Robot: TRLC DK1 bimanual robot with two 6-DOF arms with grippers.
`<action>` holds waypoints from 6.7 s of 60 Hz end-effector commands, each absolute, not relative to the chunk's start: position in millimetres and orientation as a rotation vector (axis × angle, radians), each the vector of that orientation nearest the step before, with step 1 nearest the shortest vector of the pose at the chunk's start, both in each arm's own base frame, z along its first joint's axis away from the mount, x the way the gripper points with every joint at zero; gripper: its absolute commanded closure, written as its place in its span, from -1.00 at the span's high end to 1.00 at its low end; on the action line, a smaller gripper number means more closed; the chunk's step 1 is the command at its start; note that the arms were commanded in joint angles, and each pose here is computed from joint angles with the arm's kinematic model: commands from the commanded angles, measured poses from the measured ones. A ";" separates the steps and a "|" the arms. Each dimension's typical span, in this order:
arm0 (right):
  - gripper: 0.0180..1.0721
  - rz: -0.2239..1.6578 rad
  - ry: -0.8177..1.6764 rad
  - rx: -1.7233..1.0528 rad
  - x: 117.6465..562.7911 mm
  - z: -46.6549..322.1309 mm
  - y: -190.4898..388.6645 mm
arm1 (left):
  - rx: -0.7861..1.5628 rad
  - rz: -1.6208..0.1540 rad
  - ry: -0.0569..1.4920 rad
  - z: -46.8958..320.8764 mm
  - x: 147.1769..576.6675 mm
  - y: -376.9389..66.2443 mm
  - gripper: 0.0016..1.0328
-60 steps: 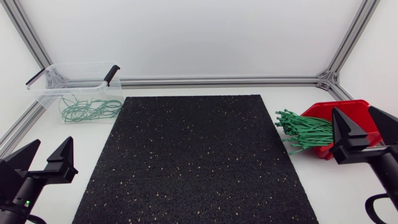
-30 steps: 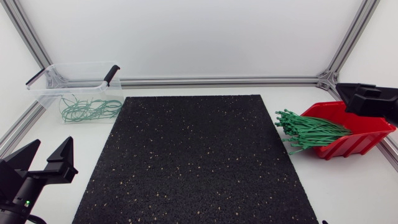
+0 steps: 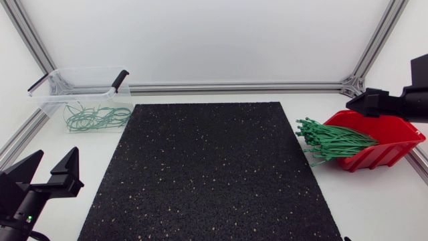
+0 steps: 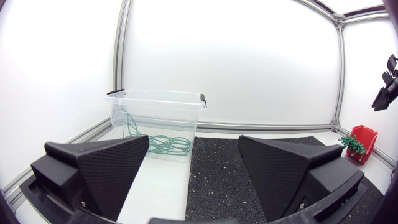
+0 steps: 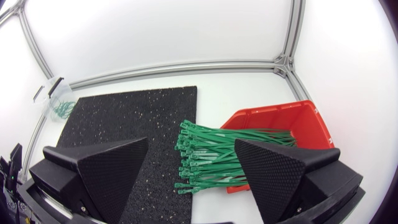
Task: Take a green cable tie from the red box, thread the tail through the head to close it, then place it in the transparent bin on the left.
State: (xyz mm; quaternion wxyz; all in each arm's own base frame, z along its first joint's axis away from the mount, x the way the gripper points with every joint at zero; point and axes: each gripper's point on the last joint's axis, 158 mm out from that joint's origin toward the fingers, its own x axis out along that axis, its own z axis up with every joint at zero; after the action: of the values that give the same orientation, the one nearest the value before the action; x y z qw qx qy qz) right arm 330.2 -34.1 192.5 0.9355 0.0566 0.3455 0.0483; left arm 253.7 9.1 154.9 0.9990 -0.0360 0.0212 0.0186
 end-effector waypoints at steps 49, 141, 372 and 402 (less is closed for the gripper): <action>0.93 0.696 1.047 -0.676 300.3 86.0 -35.9 | -0.067 0.035 0.104 130.1 254.2 8.1 0.94; 0.73 0.855 0.906 -1.392 286.4 8.0 -18.9 | -0.067 0.034 0.108 129.0 254.2 7.7 0.94; -0.89 0.432 0.184 -1.608 293.6 144.3 33.8 | -0.067 0.031 0.111 128.7 254.2 6.9 0.94; -0.89 0.340 0.023 -1.415 292.7 218.4 49.0 | -0.067 0.030 0.110 129.0 254.1 6.5 0.94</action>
State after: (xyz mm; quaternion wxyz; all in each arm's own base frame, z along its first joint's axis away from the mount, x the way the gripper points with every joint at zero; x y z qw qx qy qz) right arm 292.6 45.0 198.9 0.7335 -0.6583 0.0318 0.1662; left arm 253.7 7.3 154.7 0.9990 -0.0359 0.0219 0.0151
